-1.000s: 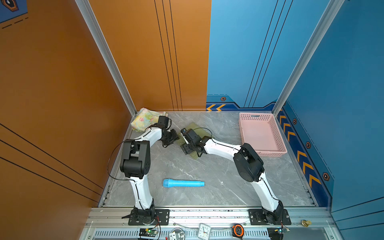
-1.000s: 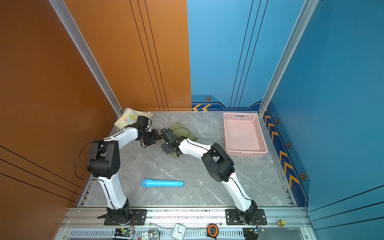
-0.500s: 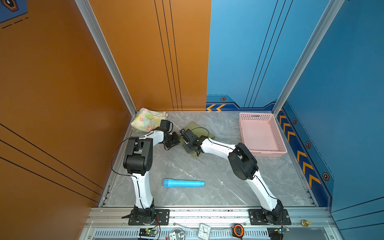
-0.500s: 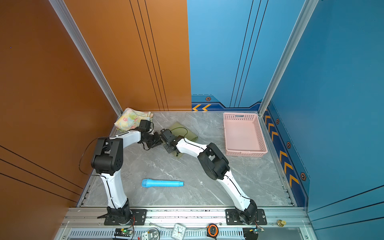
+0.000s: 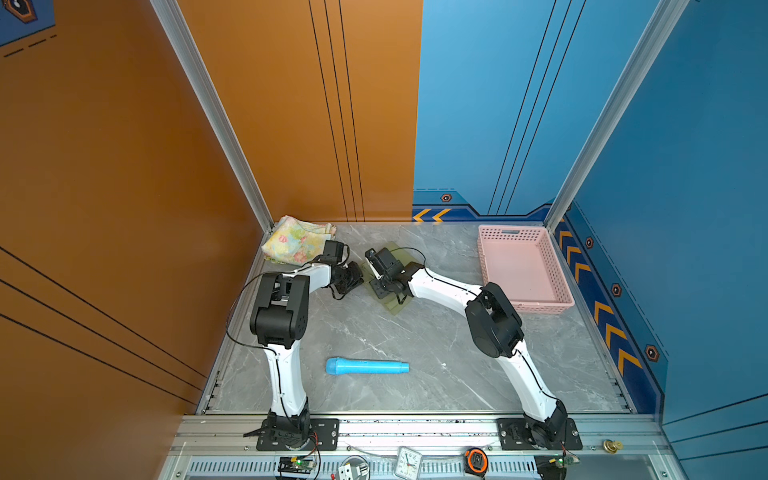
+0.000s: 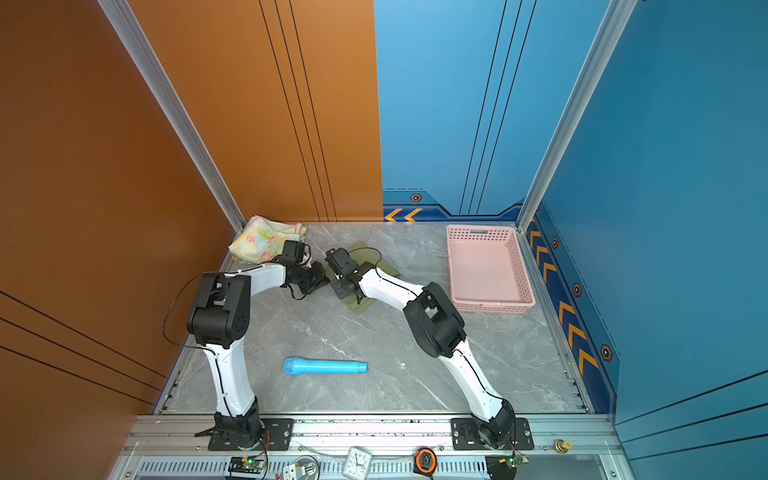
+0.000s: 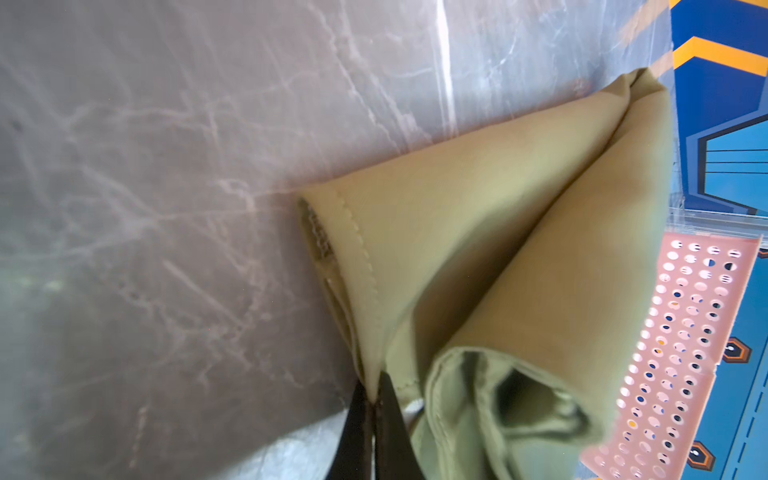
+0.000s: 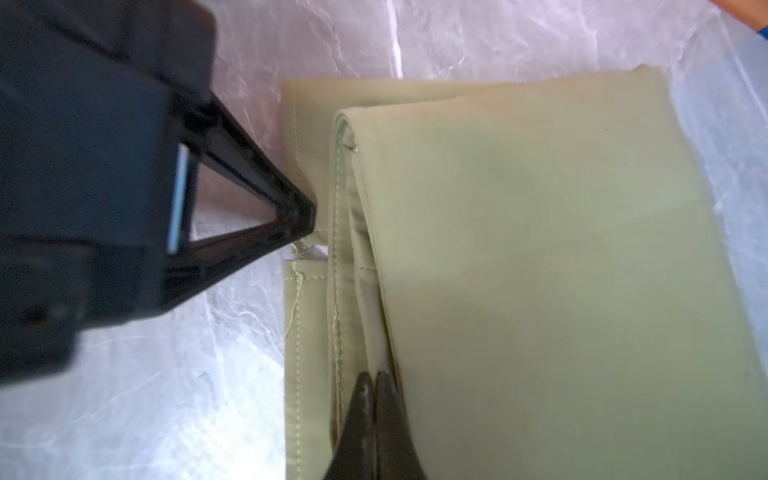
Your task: Fold and stack the skirts
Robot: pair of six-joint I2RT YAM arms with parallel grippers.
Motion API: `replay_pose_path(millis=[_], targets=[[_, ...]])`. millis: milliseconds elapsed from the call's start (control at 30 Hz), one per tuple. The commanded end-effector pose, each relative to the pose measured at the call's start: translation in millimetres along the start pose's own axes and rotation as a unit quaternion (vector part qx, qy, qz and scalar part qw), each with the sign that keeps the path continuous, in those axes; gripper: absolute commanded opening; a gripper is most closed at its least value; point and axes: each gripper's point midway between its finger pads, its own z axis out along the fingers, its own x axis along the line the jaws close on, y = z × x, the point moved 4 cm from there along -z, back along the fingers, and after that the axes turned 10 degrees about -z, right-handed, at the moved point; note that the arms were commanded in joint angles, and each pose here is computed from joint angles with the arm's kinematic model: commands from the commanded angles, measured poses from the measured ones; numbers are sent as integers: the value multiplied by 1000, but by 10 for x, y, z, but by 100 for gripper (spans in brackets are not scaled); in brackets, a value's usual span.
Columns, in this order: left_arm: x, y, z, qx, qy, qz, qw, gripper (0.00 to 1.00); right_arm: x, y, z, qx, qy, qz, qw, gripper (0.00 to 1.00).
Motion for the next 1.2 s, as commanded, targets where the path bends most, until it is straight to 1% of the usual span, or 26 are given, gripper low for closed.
replay_pose_path(millis=[0, 200, 333, 367, 400, 433, 500, 533, 600, 633, 733, 833, 900, 1000, 1100, 1167], targets=[[290, -151, 169, 28, 42, -23, 998, 0, 133, 157, -296, -21, 40, 21, 999, 0], [296, -131, 150, 26, 40, -27, 998, 0, 388, -47, -135, 8, 68, 26, 997, 0], [293, -106, 87, 22, 36, -34, 999, 0, 410, -106, -86, 18, 86, 41, 995, 0], [286, -92, 65, 19, 35, -36, 999, 0, 390, -99, -94, 18, 92, 47, 995, 3], [277, -73, 31, 16, 33, -38, 999, 0, 323, -70, -121, 14, 99, 62, 993, 18], [285, -63, -3, 15, 35, -41, 998, 10, 265, -40, -155, 10, 107, 74, 991, 30], [275, -29, -107, 7, 36, -47, 998, 31, 97, 37, -246, -2, 116, 98, 988, 46], [277, -12, -170, 2, 37, -49, 998, 40, -19, 80, -306, -10, 117, 110, 987, 51], [273, 14, -295, -7, 36, -52, 998, 50, -226, 146, -425, -28, 110, 127, 985, 57], [271, 26, -362, -10, 35, -53, 998, 53, -330, 162, -476, -35, 105, 136, 985, 57], [254, 22, -509, -16, 24, -55, 998, 56, -760, 103, -496, -35, 67, 175, 982, 57], [157, -39, -569, -14, 2, -42, 999, 61, -1073, -70, -372, -10, 35, 205, 978, 57], [46, -68, -575, -18, -31, -31, 999, 63, -1181, -148, -288, 3, 25, 213, 977, 57], [-71, -122, -525, -20, -60, -15, 998, 68, -1243, -267, -142, 31, 7, 203, 979, 57], [-150, -197, -385, -5, -58, 4, 998, 73, -1250, -347, -50, 45, 1, 203, 978, 57], [-161, -229, -289, 0, -51, 7, 999, 76, -1252, -373, -14, 49, -3, 203, 978, 57]])
